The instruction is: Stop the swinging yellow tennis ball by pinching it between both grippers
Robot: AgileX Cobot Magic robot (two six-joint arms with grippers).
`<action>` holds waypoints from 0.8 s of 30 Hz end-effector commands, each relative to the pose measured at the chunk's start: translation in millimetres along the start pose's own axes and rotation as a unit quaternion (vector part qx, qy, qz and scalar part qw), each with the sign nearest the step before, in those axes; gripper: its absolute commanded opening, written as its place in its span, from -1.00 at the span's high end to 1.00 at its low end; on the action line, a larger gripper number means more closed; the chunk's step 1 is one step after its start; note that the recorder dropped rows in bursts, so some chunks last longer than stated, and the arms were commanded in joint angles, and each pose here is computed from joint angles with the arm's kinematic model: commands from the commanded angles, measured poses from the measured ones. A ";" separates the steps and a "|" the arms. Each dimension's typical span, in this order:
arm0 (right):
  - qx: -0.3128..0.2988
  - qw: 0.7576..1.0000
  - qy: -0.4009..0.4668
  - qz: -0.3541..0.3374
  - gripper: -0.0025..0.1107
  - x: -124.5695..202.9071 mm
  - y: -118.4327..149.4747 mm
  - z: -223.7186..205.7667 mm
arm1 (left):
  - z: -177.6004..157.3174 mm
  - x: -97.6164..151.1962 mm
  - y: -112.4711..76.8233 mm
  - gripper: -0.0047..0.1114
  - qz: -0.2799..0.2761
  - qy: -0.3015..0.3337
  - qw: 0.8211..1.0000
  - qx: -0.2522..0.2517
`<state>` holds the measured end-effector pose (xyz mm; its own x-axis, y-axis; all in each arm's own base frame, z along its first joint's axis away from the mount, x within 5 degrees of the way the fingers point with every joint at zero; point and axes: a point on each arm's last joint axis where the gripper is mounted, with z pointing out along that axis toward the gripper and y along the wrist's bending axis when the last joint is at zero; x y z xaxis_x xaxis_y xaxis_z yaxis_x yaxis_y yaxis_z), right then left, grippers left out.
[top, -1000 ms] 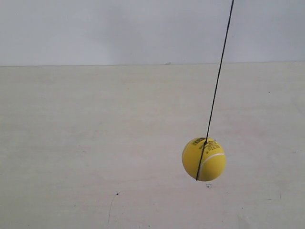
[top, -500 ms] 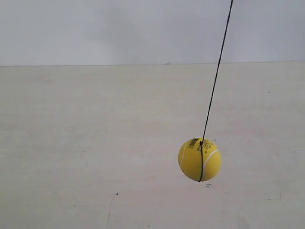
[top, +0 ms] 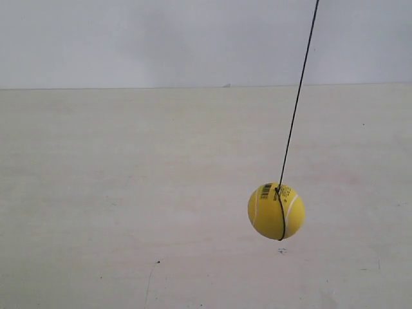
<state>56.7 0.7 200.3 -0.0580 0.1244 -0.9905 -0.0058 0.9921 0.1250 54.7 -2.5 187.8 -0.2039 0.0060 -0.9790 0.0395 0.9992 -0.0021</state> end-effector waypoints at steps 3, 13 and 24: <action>0.003 0.988 0.069 -0.135 0.96 12.6 -2.0 -1.3 | 0.1 1.3 0.1 0.84 0.002 0.001 1.000 -0.001; 0.007 0.993 0.090 -0.080 0.96 16.3 -2.5 -1.9 | 0.1 1.3 0.1 0.84 0.002 0.001 1.000 -0.001; 0.007 0.993 0.089 -0.079 0.96 16.2 -2.5 -1.9 | 0.1 1.3 0.1 0.84 0.002 0.001 1.000 -0.001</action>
<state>54.1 0.7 183.1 -0.2441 -0.0325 -0.9692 -0.0197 0.9994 -0.0286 54.6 -2.5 187.6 -0.2058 0.0061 -0.9786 0.0396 0.9992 -0.0021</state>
